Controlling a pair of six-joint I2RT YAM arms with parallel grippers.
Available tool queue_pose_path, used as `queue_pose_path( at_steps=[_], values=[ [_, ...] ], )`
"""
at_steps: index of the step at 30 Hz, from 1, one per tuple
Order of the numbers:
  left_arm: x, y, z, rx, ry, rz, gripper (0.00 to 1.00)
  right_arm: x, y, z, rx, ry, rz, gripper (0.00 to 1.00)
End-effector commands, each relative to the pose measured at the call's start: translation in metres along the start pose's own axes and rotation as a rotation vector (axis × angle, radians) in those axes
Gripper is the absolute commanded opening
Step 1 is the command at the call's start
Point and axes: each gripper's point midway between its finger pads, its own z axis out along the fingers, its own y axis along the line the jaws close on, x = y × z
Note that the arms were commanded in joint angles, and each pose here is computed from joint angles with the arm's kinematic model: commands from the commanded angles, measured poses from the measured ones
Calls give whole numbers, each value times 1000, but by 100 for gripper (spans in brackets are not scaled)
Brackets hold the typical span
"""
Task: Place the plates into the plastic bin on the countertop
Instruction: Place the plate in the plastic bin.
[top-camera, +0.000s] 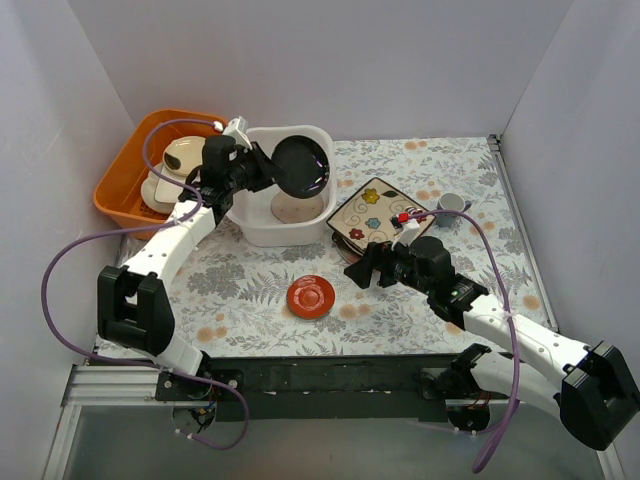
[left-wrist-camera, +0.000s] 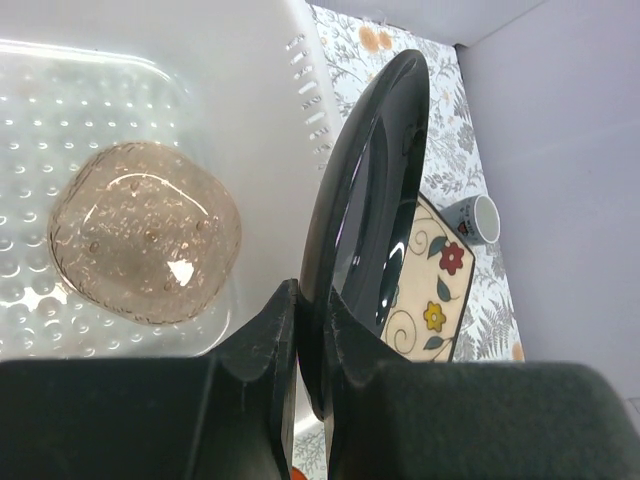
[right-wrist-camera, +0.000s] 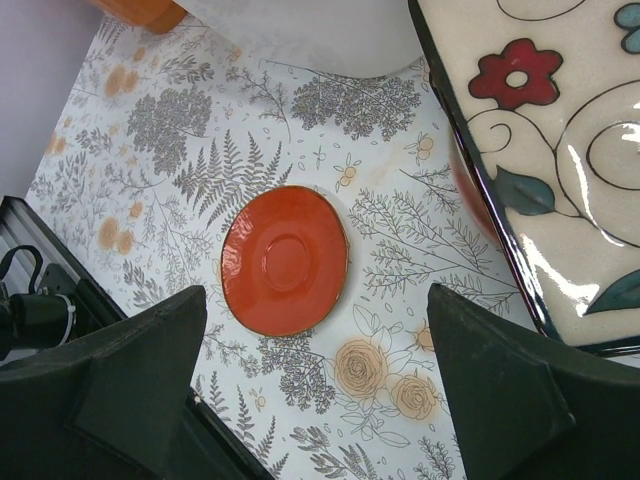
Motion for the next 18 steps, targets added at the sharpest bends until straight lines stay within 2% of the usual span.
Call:
queue_pose_path(
  at_steps=[1,8,18],
  values=[
    [-32,-9,0,11,-84,8,0,-20,11,0,-42,-58,-31,98],
    [-43,5,9,-39,-101,3,0,-16,8,3,-41,-36,-34,98],
    [-34,31,24,-98,-61,-24,0,-15,10,4,-54,-30,-32,98]
  ],
)
